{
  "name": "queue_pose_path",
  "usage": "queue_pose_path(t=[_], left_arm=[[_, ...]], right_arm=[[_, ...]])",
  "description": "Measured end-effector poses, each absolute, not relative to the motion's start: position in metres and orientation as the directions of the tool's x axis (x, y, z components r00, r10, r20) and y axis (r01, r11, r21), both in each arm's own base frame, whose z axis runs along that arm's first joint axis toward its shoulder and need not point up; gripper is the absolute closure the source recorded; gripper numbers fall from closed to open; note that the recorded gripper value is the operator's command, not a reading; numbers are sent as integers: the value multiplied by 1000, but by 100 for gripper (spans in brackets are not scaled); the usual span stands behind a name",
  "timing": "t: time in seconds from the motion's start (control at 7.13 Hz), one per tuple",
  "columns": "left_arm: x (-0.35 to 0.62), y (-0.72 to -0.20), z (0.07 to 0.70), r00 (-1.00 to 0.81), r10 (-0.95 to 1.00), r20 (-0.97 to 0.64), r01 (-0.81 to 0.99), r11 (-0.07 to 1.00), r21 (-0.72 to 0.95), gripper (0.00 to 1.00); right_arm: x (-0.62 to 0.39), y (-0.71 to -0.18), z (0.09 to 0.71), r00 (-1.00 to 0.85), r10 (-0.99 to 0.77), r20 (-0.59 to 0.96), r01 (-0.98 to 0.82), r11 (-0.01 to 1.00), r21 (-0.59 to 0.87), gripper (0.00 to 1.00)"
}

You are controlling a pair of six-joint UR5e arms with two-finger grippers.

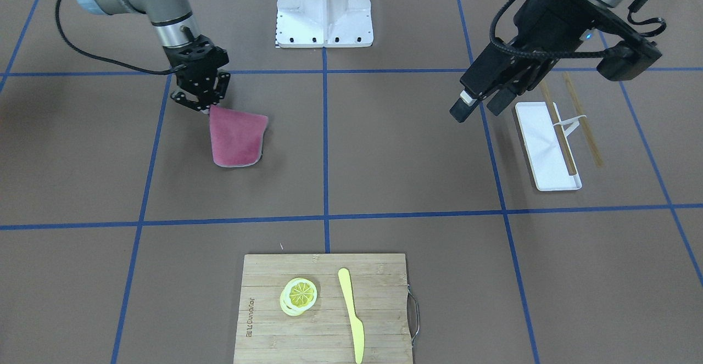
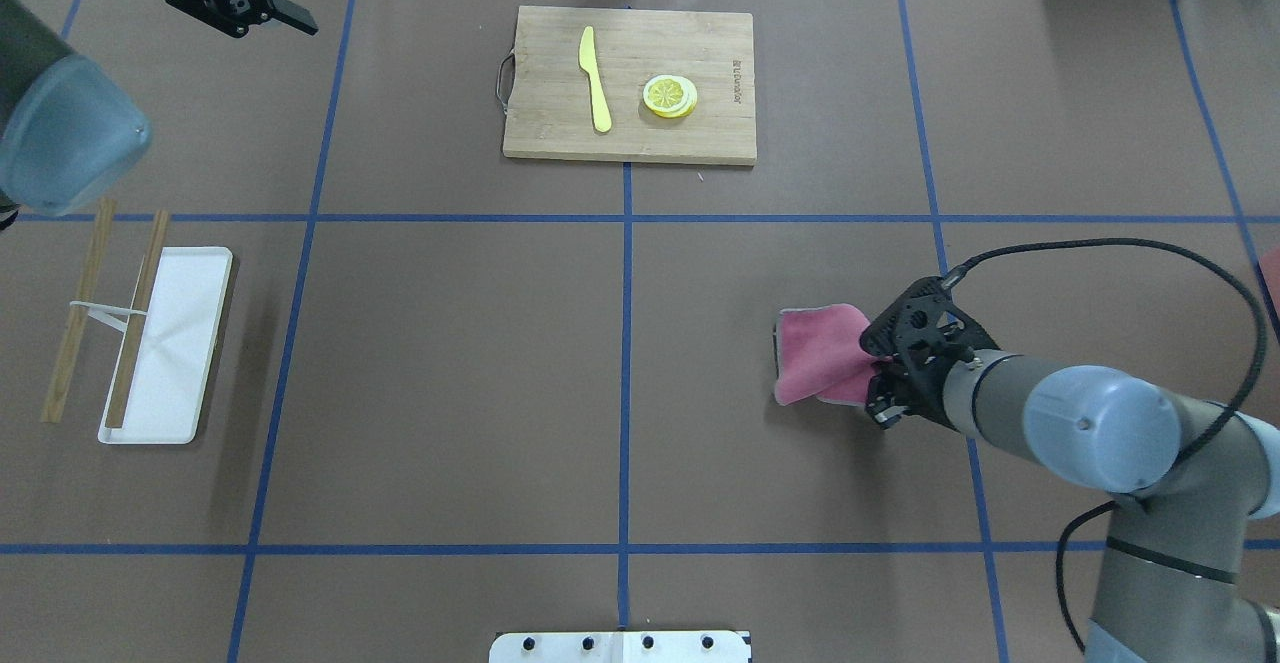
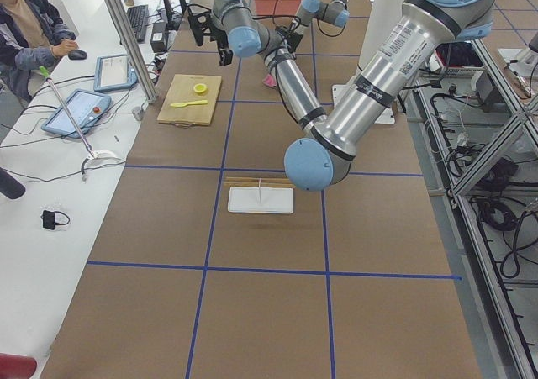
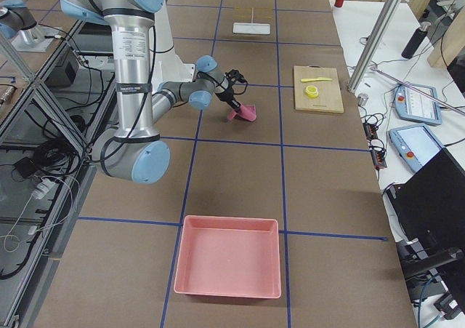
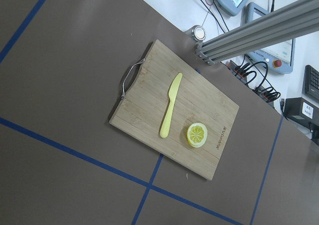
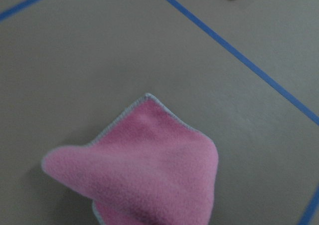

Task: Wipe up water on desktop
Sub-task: 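Press the pink cloth onto the table with the right gripper and wipe back and forth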

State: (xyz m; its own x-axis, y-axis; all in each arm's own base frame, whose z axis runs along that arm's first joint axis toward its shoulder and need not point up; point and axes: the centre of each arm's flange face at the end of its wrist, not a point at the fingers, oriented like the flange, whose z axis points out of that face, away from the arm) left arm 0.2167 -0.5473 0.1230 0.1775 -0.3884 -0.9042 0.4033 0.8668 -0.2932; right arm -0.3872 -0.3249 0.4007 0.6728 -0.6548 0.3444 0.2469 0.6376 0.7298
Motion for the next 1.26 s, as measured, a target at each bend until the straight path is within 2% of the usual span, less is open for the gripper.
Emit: queue_pose_path(t=[0.28, 0.56, 0.84, 1.26], left_arm=[[215, -545, 123, 175, -385, -906, 402, 868, -291, 3], [211, -544, 130, 178, -389, -904, 405, 866, -293, 3], [190, -549, 170, 250, -327, -911, 392, 895, -213, 3], [117, -573, 290, 481, -89, -872, 319, 944, 79, 3]], right_arm=[[-314, -329, 475, 656, -706, 268, 339, 593, 731, 100], [-307, -336, 484, 642, -713, 280, 324, 584, 744, 100], [-370, -341, 438, 649, -680, 340, 265, 622, 737, 100], [-497, -301, 319, 667, -625, 405, 219, 685, 695, 100]])
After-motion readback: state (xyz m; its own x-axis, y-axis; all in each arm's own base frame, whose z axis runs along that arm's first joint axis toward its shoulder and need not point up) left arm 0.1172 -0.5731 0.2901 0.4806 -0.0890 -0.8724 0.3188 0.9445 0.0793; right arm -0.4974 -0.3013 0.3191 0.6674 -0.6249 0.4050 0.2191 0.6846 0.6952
